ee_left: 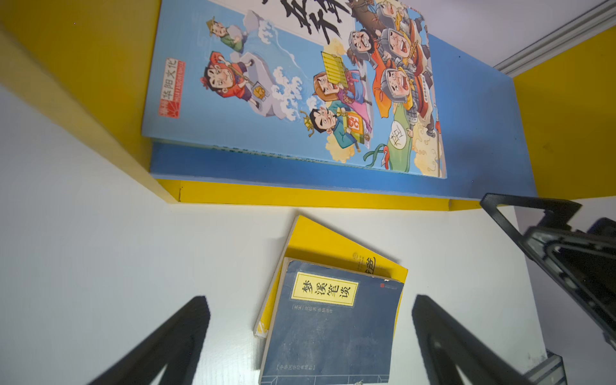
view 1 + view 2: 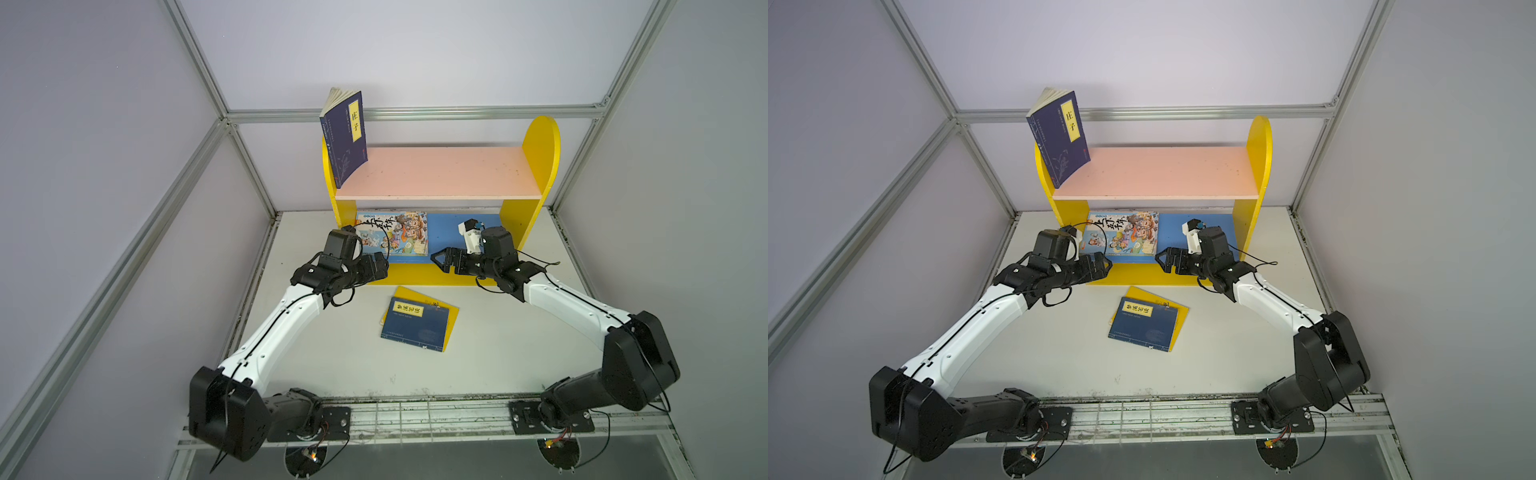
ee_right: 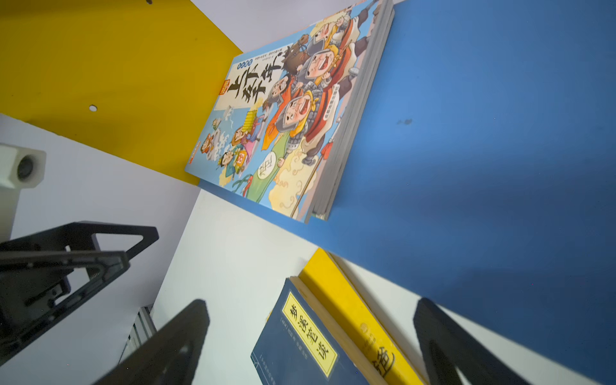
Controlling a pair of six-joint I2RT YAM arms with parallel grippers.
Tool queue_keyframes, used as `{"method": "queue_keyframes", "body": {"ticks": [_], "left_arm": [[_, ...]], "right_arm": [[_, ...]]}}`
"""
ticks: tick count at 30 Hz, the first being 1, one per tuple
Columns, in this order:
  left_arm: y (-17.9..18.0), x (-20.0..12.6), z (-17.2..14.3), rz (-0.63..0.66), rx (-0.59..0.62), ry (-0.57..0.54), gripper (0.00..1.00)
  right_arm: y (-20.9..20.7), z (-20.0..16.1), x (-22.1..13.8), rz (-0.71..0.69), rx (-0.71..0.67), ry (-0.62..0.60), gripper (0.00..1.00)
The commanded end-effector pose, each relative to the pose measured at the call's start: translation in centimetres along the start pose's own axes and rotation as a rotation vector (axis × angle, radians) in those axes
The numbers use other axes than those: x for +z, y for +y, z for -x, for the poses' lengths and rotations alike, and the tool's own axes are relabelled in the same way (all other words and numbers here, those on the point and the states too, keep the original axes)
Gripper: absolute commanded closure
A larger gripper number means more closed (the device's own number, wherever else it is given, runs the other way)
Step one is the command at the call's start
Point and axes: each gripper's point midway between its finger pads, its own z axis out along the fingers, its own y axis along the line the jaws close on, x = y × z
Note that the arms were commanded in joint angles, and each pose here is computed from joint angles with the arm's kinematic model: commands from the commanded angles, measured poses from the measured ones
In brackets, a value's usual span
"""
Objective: Stacking books/files
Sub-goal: Touch the book on the bookshelf.
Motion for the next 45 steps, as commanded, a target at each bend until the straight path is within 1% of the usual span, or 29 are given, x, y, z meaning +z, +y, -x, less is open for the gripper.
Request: {"method": "queue_keyframes", "body": {"ticks": [1, 4, 8, 14, 30, 37, 38, 45], "left_arm": [[0.3, 0.8, -1.1, 0.014, 0.057, 0.084, 0.00], [0.4, 1.6, -1.3, 0.029, 0.079, 0.125, 0.01], [0.5, 2.1, -0.8, 0.054, 0.112, 0.147, 0.01], [0.6, 3.2, -0.3, 0.090, 0.145, 0.182, 0.00], [0.1, 5.5, 0.5, 0.125, 0.180, 0.204, 0.00], [-0.4, 5.4, 1.5, 0.131, 0.187, 0.178, 0.00], [-0.1, 6.2, 1.2, 0.141, 0.186, 0.196, 0.01], [0.2, 7.0, 1.1, 0.165, 0.185, 0.205, 0.01]], "right_arm": [[0.1, 0.9, -1.0, -0.015, -0.025, -0.057, 0.00], [0.5, 1.3, -1.7, -0.013, -0.029, -0.079, 0.00], [0.3, 1.5, -2.3, -0.037, -0.024, -0.104, 0.00], [0.3, 1.4, -2.8, -0.035, 0.000, -0.136, 0.00], [0.1, 1.4, -3.8, -0.045, 0.015, -0.174, 0.00], [0.1, 1.4, -3.6, -0.043, 0.026, -0.177, 0.00], [0.1, 1.4, -3.6, -0.044, 0.029, -0.178, 0.00], [0.0, 1.4, -3.5, -0.047, 0.036, -0.179, 0.00]]}}
